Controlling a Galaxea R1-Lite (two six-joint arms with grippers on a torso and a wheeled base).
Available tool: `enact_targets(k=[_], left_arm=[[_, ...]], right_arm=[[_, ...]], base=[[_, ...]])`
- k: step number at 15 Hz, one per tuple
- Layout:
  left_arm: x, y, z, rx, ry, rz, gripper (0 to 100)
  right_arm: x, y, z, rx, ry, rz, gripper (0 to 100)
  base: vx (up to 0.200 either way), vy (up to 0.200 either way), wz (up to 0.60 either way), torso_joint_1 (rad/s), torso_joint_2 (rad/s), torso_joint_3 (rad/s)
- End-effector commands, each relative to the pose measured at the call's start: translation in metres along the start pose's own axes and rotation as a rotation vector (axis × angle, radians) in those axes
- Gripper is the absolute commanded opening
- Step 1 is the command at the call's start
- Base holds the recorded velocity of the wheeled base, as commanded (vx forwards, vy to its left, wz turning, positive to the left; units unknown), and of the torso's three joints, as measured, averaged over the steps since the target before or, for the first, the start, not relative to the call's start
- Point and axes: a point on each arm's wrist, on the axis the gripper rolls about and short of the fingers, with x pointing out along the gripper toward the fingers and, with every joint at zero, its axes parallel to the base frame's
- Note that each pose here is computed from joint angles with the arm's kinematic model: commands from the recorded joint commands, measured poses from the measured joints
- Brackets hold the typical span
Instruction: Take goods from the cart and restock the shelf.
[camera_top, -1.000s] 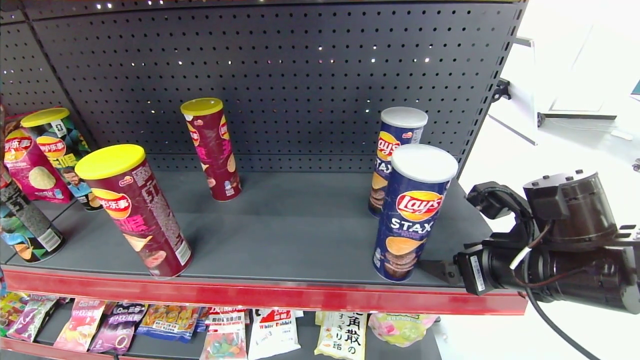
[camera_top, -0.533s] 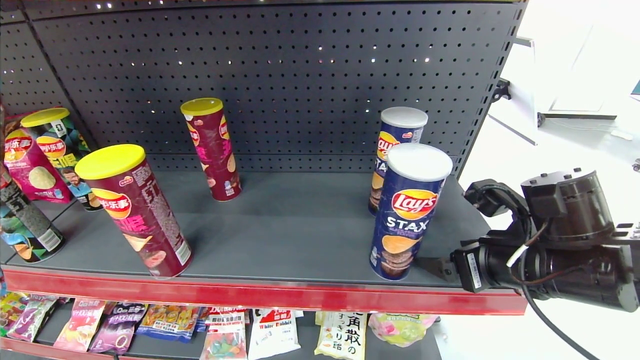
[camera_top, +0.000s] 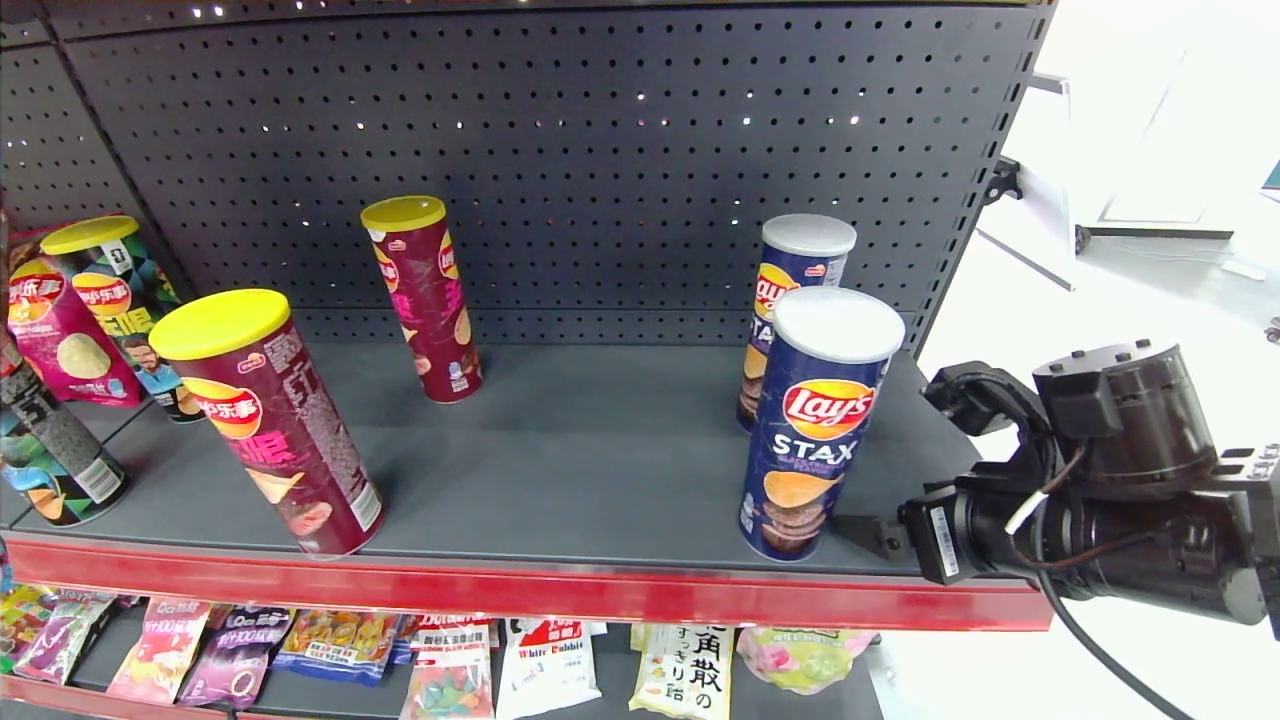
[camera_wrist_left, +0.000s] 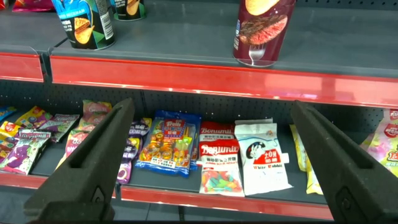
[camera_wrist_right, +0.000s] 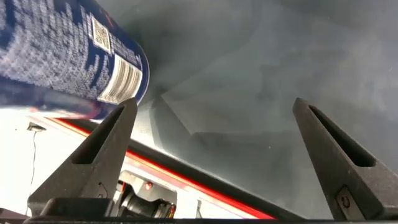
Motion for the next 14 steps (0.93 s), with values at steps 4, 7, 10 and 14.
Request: enact_targets(k=[4, 7, 10, 14], left_arm=[[0.0, 0.0, 0.0, -0.001, 0.0, 0.002, 100], [0.0, 0.0, 0.0, -0.001, 0.0, 0.002, 100], [0.0, 0.0, 0.0, -0.001, 0.0, 0.0, 100], [0.0, 0.0, 0.0, -0.001, 0.0, 0.002, 100]], right_arm=[[0.003, 0.003, 0.0, -0.008, 0.002, 0.009, 100], [0.003, 0.003, 0.0, -0.006, 0.003, 0.006, 100], [-0.009, -0.01, 0.002, 0.027, -0.033, -0.033, 100], [-0.051, -0.032, -0.005, 0.081, -0.144, -0.098, 100]], base=[[0.0, 0.0, 0.0, 0.0, 0.0, 0.0], [0.0, 0.0, 0.0, 0.0, 0.0, 0.0], [0.0, 0.0, 0.0, 0.0, 0.0, 0.0], [0.0, 0.0, 0.0, 0.0, 0.0, 0.0]])
